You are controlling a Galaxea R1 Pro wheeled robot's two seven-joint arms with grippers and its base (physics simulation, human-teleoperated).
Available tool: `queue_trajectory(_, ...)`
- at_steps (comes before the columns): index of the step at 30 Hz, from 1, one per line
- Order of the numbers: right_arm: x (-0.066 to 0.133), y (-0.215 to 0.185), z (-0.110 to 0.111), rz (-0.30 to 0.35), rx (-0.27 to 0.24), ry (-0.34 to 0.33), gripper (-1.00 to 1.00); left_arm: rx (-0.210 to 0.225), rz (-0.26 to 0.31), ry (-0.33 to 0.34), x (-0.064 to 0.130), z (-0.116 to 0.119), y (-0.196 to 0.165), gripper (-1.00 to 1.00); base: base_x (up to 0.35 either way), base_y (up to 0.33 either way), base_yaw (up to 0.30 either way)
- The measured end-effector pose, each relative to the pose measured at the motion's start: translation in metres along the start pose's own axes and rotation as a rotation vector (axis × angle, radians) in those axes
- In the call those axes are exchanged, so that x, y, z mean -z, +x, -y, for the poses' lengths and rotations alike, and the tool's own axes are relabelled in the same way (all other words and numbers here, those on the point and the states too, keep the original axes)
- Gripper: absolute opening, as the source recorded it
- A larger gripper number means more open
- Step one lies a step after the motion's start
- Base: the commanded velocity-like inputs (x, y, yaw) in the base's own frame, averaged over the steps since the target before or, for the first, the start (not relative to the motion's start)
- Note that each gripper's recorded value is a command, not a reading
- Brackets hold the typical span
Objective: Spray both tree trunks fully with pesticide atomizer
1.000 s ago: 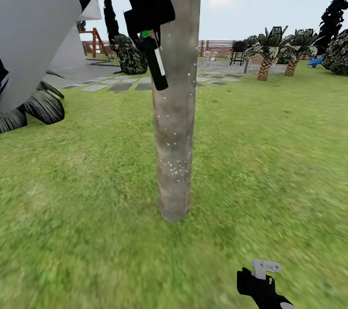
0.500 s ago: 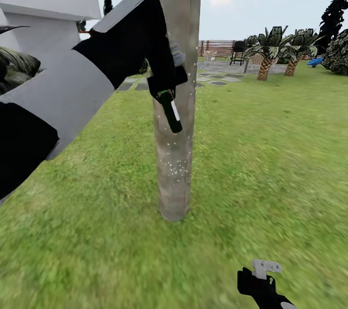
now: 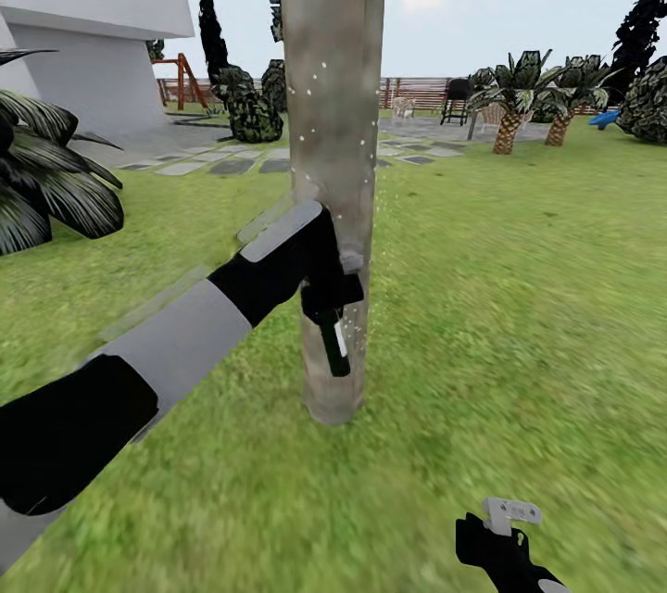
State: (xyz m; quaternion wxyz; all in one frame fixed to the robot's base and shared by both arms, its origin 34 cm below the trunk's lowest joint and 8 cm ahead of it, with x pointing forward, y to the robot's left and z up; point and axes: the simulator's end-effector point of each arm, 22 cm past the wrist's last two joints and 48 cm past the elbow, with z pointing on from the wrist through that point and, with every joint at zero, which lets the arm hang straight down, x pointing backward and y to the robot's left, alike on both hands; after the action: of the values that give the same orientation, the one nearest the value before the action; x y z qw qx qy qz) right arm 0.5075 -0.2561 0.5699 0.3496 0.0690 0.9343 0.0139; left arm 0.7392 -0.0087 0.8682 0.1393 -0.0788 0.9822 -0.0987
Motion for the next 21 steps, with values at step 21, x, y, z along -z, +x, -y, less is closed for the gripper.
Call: queue_trajectory(21,0.008,0.031,0.007,-0.045,0.000,0.007,-1.00,-0.190,0.028,-0.212,-0.145,-0.080,0.147,-1.00,0.000,0.051,-0.050)
